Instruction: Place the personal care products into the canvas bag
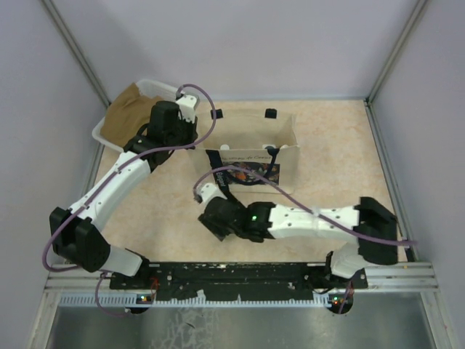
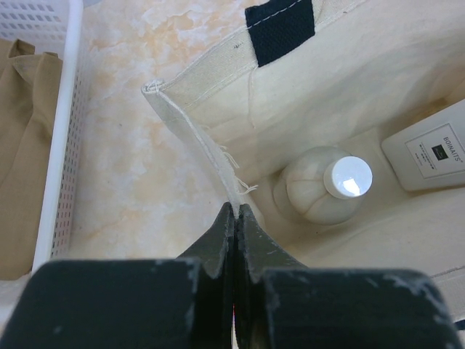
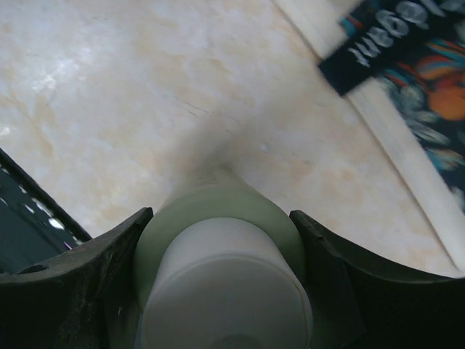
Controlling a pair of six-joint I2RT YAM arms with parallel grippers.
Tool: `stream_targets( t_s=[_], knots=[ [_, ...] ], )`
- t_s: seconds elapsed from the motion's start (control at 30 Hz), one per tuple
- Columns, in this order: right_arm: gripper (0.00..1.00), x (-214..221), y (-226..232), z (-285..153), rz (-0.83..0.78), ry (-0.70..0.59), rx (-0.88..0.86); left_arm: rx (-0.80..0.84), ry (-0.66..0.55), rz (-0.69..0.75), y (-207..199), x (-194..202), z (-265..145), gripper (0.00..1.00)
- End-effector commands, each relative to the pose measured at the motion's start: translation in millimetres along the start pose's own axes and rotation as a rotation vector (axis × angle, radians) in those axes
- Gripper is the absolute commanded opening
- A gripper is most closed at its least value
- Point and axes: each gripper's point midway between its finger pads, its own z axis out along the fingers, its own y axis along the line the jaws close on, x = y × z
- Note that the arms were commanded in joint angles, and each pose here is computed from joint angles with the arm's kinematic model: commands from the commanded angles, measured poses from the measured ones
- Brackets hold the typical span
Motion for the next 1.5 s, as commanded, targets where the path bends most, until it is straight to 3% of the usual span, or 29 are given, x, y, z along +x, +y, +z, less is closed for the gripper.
stream_targets(
  t_s=[0.0,0.27,0.47,0.73,0.97,1.07,1.23,1.47],
  knots=[
    [0.0,-62.4,-69.1,-91.7,0.229,-0.245,0.142,-0.038,-0.092,-0.006,12.7,-24.6,-11.3,0.0],
    [0.0,-98.3,-166.5,-213.4,0.352,-0.413,0.442,-0.025,-0.1,-0.01,10.3,-26.7,-11.7,0.0],
    [0.0,-150.1,-215.0,-243.9,0.355,-0.567,0.52,-0.012,-0.103,-0.017,7.5,-25.0,-11.0,0.0],
    [0.0,-225.9,-274.3,-193.0,0.365,-0.69,0.412,0.027,-0.13,-0.023,0.2,-30.3,-15.6,0.0],
    [0.0,-284.9,-263.0,-138.6,0.297,-0.686,0.266,0.04,-0.132,-0.023,-1.7,-31.0,-15.2,0.0],
    [0.0,-299.4,-258.8,-142.2,0.294,-0.71,0.23,0.041,-0.134,-0.022,-1.7,-31.4,-15.6,0.0],
    [0.0,-291.0,-248.8,-99.5,0.307,-0.623,0.188,0.048,-0.136,-0.022,-3.0,-31.3,-15.6,0.0],
    [0.0,-246.7,-243.6,-42.2,0.318,-0.502,0.238,0.058,-0.134,-0.018,-5.0,-30.4,-14.9,0.0]
  ],
)
